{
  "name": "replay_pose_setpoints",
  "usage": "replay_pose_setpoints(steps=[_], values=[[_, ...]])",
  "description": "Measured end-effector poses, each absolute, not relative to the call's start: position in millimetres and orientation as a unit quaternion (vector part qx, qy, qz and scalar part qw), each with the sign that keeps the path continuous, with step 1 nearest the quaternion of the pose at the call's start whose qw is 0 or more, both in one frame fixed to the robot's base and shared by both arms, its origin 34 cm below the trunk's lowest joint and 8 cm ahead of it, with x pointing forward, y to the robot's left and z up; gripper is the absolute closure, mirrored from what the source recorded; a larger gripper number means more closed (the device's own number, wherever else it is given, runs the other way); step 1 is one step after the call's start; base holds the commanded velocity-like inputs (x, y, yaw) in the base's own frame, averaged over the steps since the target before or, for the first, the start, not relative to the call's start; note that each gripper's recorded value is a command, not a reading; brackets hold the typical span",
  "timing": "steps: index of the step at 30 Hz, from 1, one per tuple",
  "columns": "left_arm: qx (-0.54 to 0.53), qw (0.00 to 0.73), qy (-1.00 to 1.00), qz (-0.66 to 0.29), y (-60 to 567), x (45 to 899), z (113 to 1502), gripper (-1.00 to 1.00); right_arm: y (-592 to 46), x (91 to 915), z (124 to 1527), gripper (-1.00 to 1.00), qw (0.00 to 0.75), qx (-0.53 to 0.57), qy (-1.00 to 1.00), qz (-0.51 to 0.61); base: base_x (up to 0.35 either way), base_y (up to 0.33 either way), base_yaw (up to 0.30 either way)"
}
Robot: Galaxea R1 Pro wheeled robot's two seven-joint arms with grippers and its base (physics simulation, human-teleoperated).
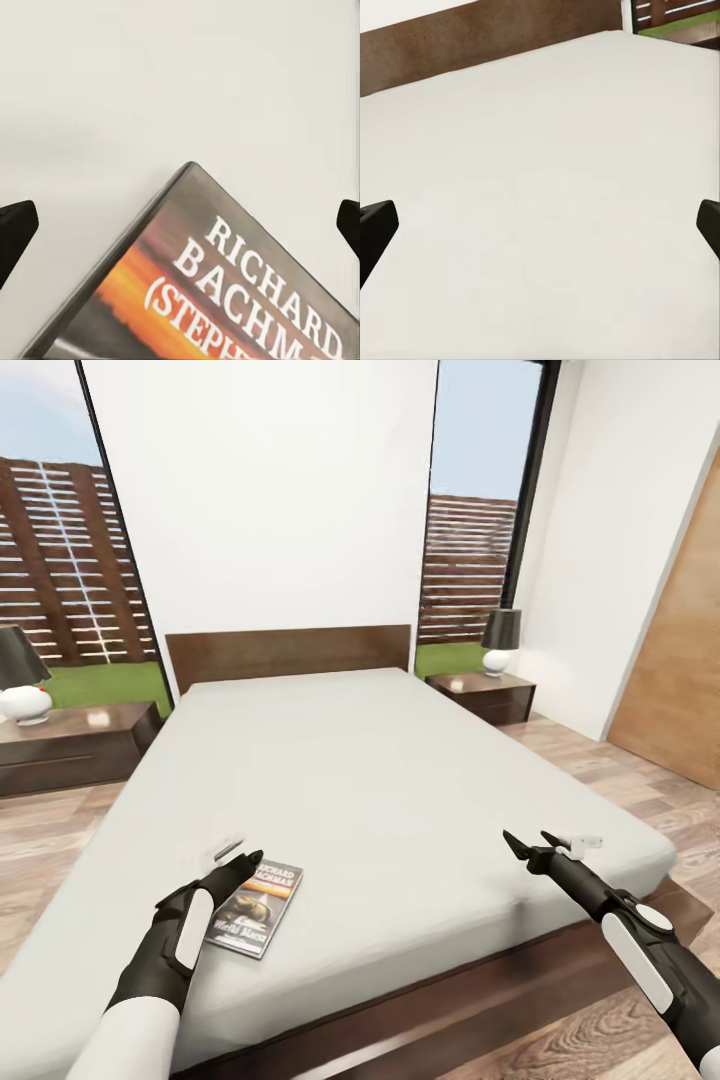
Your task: In the bedroom, move the book from the bed onto either nightstand, and place the two sandals side by side next to the bed.
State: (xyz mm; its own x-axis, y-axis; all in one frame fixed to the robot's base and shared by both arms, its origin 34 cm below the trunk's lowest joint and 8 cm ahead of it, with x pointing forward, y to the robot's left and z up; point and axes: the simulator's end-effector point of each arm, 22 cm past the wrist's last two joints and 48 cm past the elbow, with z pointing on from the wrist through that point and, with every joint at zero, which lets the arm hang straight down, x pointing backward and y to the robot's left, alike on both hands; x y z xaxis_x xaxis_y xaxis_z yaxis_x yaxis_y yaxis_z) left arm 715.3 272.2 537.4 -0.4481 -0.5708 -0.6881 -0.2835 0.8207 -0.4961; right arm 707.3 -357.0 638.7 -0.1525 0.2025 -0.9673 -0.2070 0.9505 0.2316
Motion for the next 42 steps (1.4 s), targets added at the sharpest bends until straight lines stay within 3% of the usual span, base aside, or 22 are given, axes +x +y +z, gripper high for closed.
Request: replay_pose_setpoints(steps=[42], values=[[-0.255,0.459,0.836,-0.157,272.2,713.6,531.0,-1.0,-356.7,705.6,632.6,-1.0,0.651,-0.002,0.742,0.158,0.0,0.0,-0.026]])
